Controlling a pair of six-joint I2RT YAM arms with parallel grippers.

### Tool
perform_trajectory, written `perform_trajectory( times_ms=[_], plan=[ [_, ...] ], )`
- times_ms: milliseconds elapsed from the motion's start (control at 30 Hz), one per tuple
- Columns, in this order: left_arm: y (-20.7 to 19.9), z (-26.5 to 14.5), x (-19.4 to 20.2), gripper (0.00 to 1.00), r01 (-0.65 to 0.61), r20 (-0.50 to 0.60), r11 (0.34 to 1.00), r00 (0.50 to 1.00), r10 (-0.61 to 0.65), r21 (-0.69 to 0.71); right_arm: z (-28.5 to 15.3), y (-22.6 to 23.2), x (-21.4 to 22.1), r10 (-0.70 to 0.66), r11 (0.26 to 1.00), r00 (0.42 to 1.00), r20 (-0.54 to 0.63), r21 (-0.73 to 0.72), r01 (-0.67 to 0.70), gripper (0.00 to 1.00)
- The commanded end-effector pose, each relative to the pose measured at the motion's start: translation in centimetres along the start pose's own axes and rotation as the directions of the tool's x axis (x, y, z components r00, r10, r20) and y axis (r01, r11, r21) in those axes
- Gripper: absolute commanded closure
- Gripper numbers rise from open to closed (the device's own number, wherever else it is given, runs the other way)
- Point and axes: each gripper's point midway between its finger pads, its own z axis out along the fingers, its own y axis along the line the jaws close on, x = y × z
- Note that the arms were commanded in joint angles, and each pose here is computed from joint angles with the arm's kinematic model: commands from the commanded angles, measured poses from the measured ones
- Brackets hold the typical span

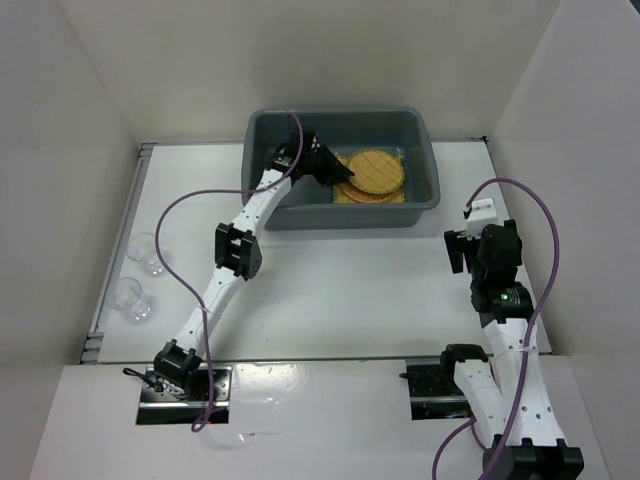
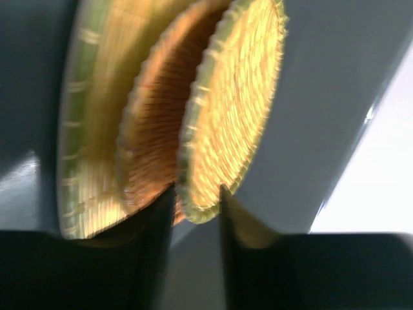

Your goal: Place the mixed dishes into the plastic bin

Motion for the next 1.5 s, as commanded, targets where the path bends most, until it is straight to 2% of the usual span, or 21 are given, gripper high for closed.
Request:
perform_trajectory(
  times_ms=[0, 33, 100, 200, 300, 333, 400, 433, 467, 600, 667, 700, 767, 833, 867, 967, 1000, 1033, 1067, 1167, 1467],
  plan=[
    [-3.2, -2.6, -0.9, 0.58, -0.064, 0.053, 0.998, 0.997, 0.063, 0.025, 0.3, 0.0, -1.2, -0.015, 1.0, 0.999, 0.045, 0.009, 0.014, 0.02],
    [-3.3, -3.0, -1.0, 0.44, -0.068, 0.065, 0.998, 0.996, 0.068, 0.004, 0.3, 0.3, -1.3, -0.019, 1.0, 0.999, 0.049, 0.001, 0.019, 0.02],
    [-5.4, -4.9, -1.9, 0.33, -0.106, 0.134, 0.994, 0.985, 0.106, -0.006, 0.3, 0.3, -1.3, -0.019, 1.0, 0.999, 0.049, 0.001, 0.019, 0.02],
    [-6.7, -8.8, -3.5, 0.26, -0.118, 0.217, 0.99, 0.967, 0.133, -0.081, 0.3, 0.3, -1.3, -0.019, 1.0, 0.999, 0.049, 0.001, 0.019, 0.02],
    [-8.5, -15.0, -5.7, 0.25, -0.166, 0.371, 0.962, 0.898, 0.239, -0.217, 0.3, 0.6, -1.5, -0.023, 1.0, 0.998, 0.056, -0.015, 0.023, 0.02],
    [-10.1, -19.8, -7.5, 0.24, -0.172, 0.503, 0.935, 0.805, 0.316, -0.312, 0.3, 0.6, -1.5, -0.023, 1.0, 0.998, 0.056, -0.015, 0.024, 0.02],
    [-11.2, -24.3, -7.3, 0.12, -0.277, 0.514, 0.808, 0.654, 0.555, -0.519, 0.1, 0.6, -1.6, -0.02, 1.0, 0.998, 0.065, -0.012, 0.021, 0.02],
    [-11.6, -29.0, -8.4, 0.04, -0.225, 0.542, 0.725, 0.531, 0.651, -0.651, 0.1, 0.8, -1.7, -0.024, 0.999, 0.997, 0.069, -0.019, 0.025, 0.02],
    [-10.8, -31.0, -8.9, 0.0, -0.174, 0.538, 0.694, 0.512, 0.67, -0.699, 0.2, 0.9, -1.3, -0.026, 0.999, 0.998, 0.06, -0.022, 0.028, 0.02],
    [-2.5, -37.4, -11.0, 0.0, 0.017, 0.443, 0.569, 0.647, 0.621, -0.822, 0.3, 2.0, -1.6, -0.044, 0.997, 0.997, 0.069, -0.056, 0.048, 0.02],
    [-0.5, -41.7, -11.4, 0.0, 0.168, 0.514, 0.545, 0.633, 0.579, -0.821, 0.3, 2.8, -1.8, -0.058, 0.995, 0.996, 0.074, -0.081, 0.064, 0.02],
    [2.9, -42.4, -11.2, 0.0, 0.238, 0.48, 0.444, 0.656, 0.583, -0.864, 0.3, 2.8, -1.8, -0.058, 0.995, 0.996, 0.074, -0.081, 0.064, 0.02],
    [4.6, -45.5, -11.2, 0.0, 0.335, 0.526, 0.412, 0.635, 0.565, -0.847, 0.4, 3.2, -1.8, -0.066, 0.993, 0.995, 0.071, -0.093, 0.072, 0.02],
    [9.6, -46.2, -10.0, 0.0, 0.408, 0.52, 0.322, 0.692, 0.501, -0.854, 0.4, 3.4, -1.9, -0.069, 0.992, 0.995, 0.075, -0.1, 0.077, 0.02],
    [11.6, -48.5, -10.4, 0.0, 0.501, 0.604, 0.338, 0.666, 0.438, -0.797, 0.4, 3.4, -1.9, -0.069, 0.992, 0.995, 0.075, -0.1, 0.077, 0.02],
    [18.4, -49.5, -9.3, 0.0, 0.536, 0.629, 0.348, 0.73, 0.268, -0.769, 0.4, 3.4, -1.9, -0.069, 0.992, 0.995, 0.075, -0.1, 0.077, 0.02],
    [19.1, -49.8, -8.9, 0.0, 0.536, 0.631, 0.351, 0.725, 0.274, -0.768, 0.4, 3.4, -1.9, -0.069, 0.992, 0.995, 0.075, -0.1, 0.077, 0.02],
    [18.0, -50.7, -9.9, 0.0, 0.532, 0.67, 0.423, 0.67, 0.319, -0.734, 0.4, 3.4, -1.9, -0.069, 0.992, 0.995, 0.075, -0.1, 0.077, 0.02],
    [20.0, -50.1, -8.7, 0.0, 0.511, 0.64, 0.407, 0.707, 0.302, -0.757, 0.4, 3.4, -1.9, -0.069, 0.992, 0.995, 0.075, -0.1, 0.077, 0.02],
    [21.4, -51.0, -8.9, 0.0, 0.543, 0.676, 0.432, 0.691, 0.257, -0.72, 0.6, 3.5, -1.7, -0.073, 0.991, 0.995, 0.066, -0.104, 0.079, 0.02],
    [27.3, -49.8, -8.6, 0.0, 0.536, 0.628, 0.385, 0.759, 0.171, -0.752, 0.9, 3.8, -1.2, -0.082, 0.99, 0.996, 0.042, -0.113, 0.086, 0.02]
  ],
)
